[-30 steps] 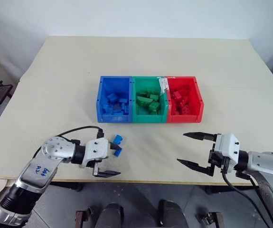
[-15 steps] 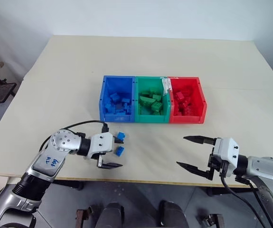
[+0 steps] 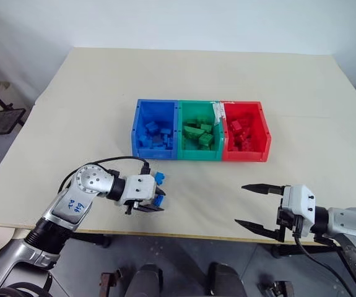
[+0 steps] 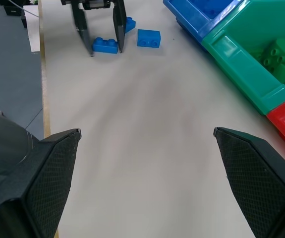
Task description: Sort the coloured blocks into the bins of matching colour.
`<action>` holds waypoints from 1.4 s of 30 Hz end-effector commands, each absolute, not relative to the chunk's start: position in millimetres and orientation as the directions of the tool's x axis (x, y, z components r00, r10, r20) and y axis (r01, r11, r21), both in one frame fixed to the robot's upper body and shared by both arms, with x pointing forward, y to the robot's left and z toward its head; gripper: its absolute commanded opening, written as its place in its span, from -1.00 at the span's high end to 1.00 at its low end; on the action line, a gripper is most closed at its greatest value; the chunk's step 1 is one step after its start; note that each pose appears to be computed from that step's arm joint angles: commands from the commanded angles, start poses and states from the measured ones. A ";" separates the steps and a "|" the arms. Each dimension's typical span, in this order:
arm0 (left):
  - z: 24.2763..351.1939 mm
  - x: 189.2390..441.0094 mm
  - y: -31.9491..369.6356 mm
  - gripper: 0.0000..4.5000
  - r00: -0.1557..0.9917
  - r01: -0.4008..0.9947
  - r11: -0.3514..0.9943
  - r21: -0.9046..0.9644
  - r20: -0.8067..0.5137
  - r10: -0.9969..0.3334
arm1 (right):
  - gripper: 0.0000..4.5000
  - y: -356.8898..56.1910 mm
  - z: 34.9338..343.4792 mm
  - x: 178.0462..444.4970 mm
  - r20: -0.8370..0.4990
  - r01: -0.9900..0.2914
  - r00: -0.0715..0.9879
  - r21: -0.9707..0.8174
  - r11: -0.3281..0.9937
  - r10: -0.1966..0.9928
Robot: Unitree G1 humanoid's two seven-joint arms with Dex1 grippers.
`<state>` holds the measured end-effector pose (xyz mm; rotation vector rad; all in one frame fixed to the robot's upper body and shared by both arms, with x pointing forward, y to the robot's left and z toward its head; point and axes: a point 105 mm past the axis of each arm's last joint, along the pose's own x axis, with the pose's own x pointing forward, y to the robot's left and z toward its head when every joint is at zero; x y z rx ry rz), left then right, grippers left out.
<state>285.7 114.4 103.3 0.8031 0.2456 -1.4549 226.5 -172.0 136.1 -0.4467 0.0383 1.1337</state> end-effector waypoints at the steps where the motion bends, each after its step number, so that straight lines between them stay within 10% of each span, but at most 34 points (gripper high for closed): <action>1: 83.3 288.2 130.6 0.34 0.178 0.956 -0.037 0.290 -0.675 -0.716 | -1.00 -175.6 146.8 226.6 -0.243 -0.868 0.436 -0.366 0.334 0.867; 11: 176.4 318.5 109.6 0.34 0.358 0.903 0.261 0.341 -0.262 -0.896 | -1.00 -187.5 172.8 228.5 -0.074 -0.794 0.557 -0.339 0.505 0.827; 24: 216.3 406.8 129.2 0.18 0.789 0.596 0.754 0.276 -0.025 -0.614 | -1.00 -191.5 194.9 250.4 0.128 -0.638 0.682 -0.377 0.672 0.720; 32: 227.5 383.1 137.9 -0.96 0.702 0.655 0.675 0.339 0.059 -0.710 | -1.00 -180.0 191.6 256.4 0.107 -0.676 0.639 -0.395 0.622 0.762; 42: 206.8 320.2 246.1 -0.98 0.668 0.694 0.579 0.428 -0.084 -0.739 | -1.00 -165.0 181.3 261.6 -0.017 -0.784 0.506 -0.427 0.452 0.862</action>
